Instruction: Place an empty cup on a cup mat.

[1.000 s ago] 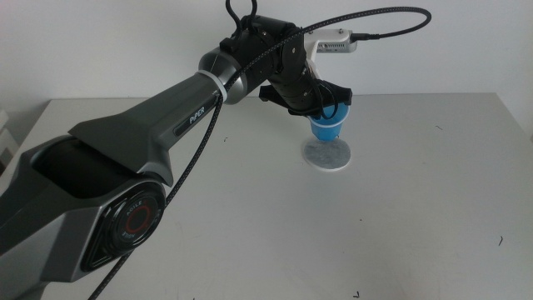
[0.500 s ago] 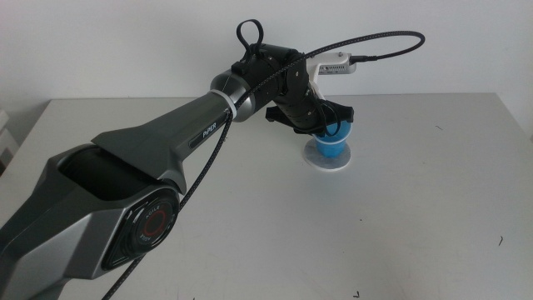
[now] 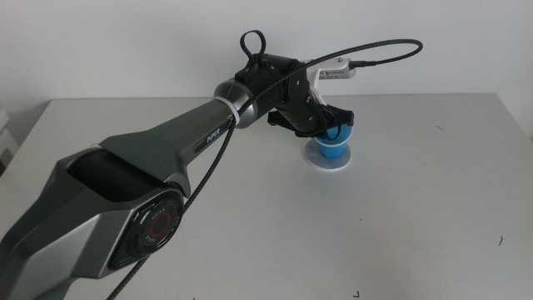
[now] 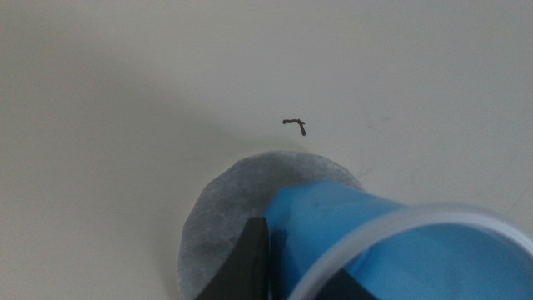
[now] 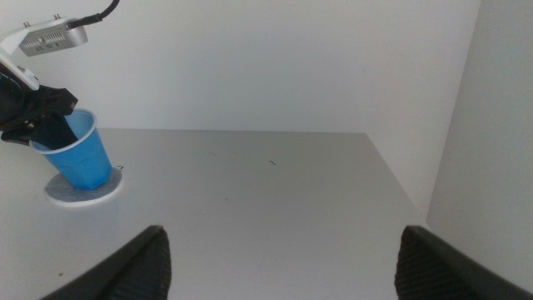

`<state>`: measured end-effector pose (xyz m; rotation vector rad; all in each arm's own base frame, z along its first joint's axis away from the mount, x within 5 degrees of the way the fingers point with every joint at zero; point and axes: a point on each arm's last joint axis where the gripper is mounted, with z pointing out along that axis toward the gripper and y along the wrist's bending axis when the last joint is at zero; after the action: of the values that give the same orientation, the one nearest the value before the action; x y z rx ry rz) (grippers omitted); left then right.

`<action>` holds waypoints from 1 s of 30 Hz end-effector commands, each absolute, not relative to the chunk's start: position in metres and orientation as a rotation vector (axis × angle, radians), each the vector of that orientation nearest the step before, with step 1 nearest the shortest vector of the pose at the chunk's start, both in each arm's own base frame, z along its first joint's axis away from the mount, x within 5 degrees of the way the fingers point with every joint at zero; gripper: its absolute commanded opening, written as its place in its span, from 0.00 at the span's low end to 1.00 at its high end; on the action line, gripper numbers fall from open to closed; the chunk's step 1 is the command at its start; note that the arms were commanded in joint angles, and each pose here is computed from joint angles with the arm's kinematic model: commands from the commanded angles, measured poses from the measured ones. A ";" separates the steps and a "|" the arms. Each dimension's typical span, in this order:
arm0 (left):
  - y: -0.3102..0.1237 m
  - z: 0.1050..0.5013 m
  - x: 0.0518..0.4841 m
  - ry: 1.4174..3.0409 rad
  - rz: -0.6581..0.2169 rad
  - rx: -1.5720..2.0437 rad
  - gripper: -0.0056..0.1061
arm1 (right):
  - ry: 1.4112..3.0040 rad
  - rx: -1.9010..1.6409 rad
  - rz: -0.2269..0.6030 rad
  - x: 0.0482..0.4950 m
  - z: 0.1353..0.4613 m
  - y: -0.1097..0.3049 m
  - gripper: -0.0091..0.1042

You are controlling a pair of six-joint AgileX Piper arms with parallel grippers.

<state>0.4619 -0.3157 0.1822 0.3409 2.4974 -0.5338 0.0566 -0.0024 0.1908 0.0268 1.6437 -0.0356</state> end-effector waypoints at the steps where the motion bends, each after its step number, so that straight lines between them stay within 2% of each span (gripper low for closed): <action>1: -0.319 0.237 0.457 2.360 -0.614 0.320 0.13 | 1.535 0.009 -0.051 0.054 0.202 -0.002 0.91; 4: -0.319 0.237 0.457 2.363 -0.614 0.320 0.24 | 1.535 0.009 -0.051 0.054 0.202 -0.002 0.91; 9: -0.319 0.237 0.458 2.350 -0.610 0.335 0.54 | 1.535 0.009 -0.051 0.054 0.202 -0.002 0.91; 12: -0.318 0.238 0.458 2.345 -0.607 0.336 0.67 | 1.535 0.009 -0.051 0.054 0.202 -0.002 0.91; 20: -0.315 0.259 0.453 2.310 -0.606 0.368 0.87 | 1.535 0.009 -0.051 0.054 0.202 -0.002 0.91; 24: -0.309 0.281 0.447 2.285 -0.569 0.434 0.99 | 1.535 0.009 -0.051 0.054 0.202 -0.002 0.91; 30: -0.297 0.317 0.434 2.260 -0.549 0.468 0.99 | 1.535 0.009 -0.051 0.054 0.202 -0.002 0.91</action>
<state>0.4462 -0.3051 0.2499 0.4862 2.4199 -0.4934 0.0566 -0.0024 0.1908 0.0268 1.6437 -0.0356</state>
